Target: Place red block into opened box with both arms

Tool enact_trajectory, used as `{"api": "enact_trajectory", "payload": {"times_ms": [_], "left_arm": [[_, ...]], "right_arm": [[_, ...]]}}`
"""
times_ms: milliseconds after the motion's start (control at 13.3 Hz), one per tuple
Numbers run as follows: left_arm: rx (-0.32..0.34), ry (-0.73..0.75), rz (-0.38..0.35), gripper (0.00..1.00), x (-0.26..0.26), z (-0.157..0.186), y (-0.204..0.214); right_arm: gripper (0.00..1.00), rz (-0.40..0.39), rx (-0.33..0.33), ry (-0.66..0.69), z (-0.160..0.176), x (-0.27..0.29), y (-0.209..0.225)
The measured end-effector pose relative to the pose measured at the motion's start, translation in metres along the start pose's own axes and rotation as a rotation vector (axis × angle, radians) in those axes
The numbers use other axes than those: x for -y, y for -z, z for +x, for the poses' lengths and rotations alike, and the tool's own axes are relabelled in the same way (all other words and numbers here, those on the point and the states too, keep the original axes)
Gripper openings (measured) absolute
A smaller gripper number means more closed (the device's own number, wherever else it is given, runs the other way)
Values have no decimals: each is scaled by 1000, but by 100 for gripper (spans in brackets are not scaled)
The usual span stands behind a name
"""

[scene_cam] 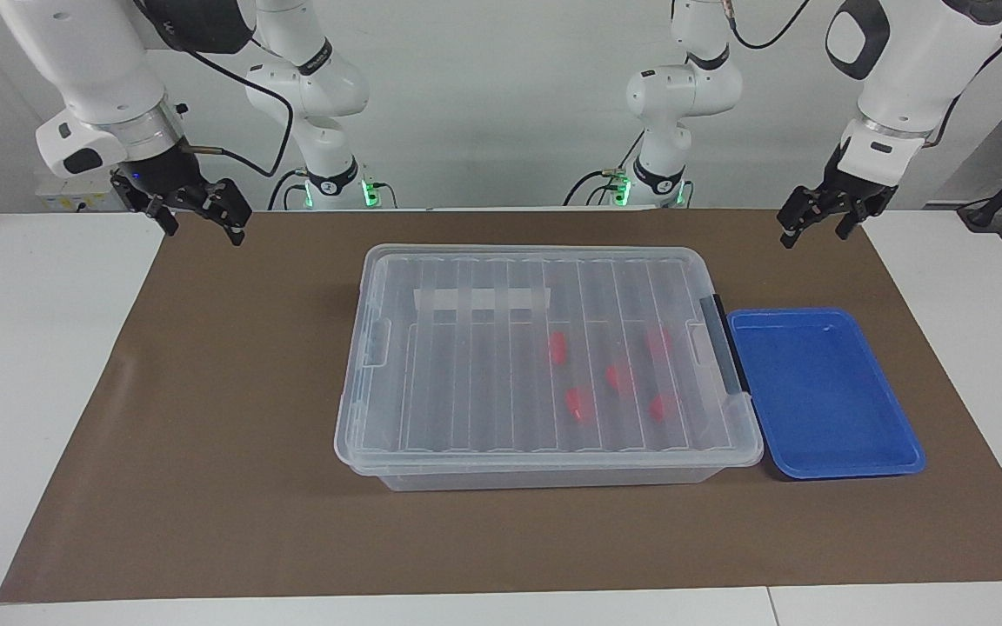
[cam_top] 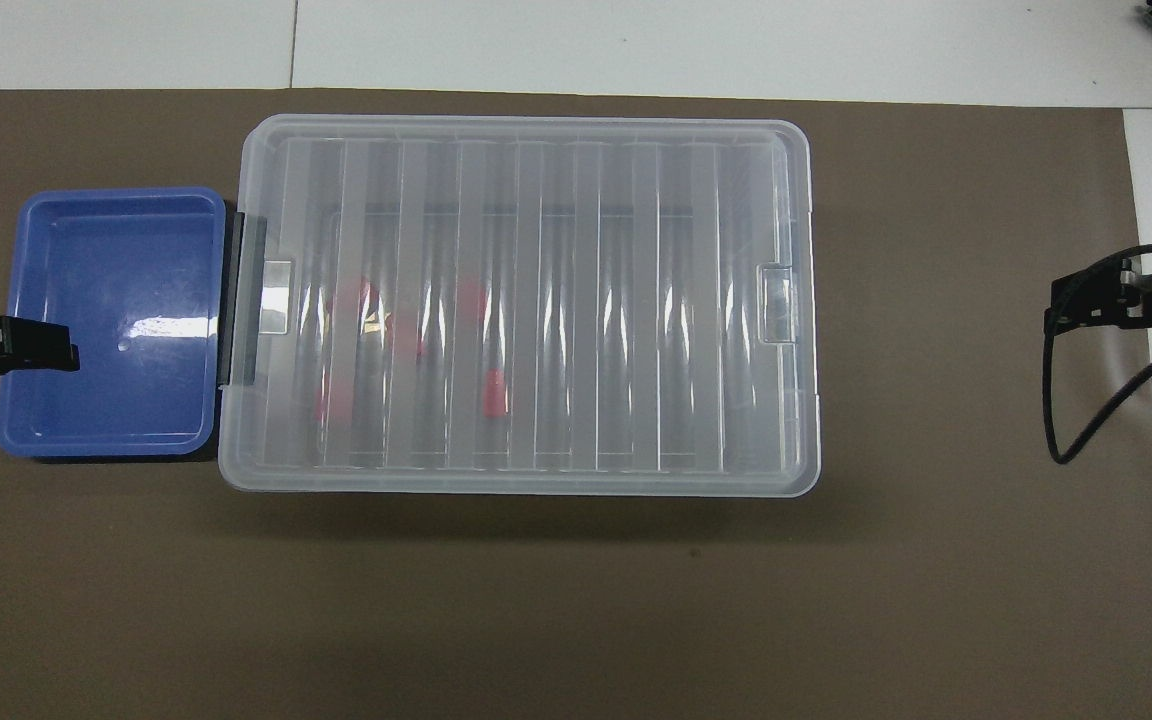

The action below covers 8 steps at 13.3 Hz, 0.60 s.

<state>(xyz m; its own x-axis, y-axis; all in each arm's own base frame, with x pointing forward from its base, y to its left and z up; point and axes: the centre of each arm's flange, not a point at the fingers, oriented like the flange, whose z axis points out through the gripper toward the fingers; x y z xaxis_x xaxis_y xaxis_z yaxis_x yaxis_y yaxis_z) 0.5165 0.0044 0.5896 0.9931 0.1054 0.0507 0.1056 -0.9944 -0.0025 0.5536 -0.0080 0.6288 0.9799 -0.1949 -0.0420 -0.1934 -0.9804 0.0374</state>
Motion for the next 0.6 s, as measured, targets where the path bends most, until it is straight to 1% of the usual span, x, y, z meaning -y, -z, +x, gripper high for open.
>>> {"api": "enact_trajectory", "payload": {"times_ms": [603], "left_arm": [[0,0,0,100,0,0,0]], "right_arm": [[100,0,3,3,0,2,-1]]}}
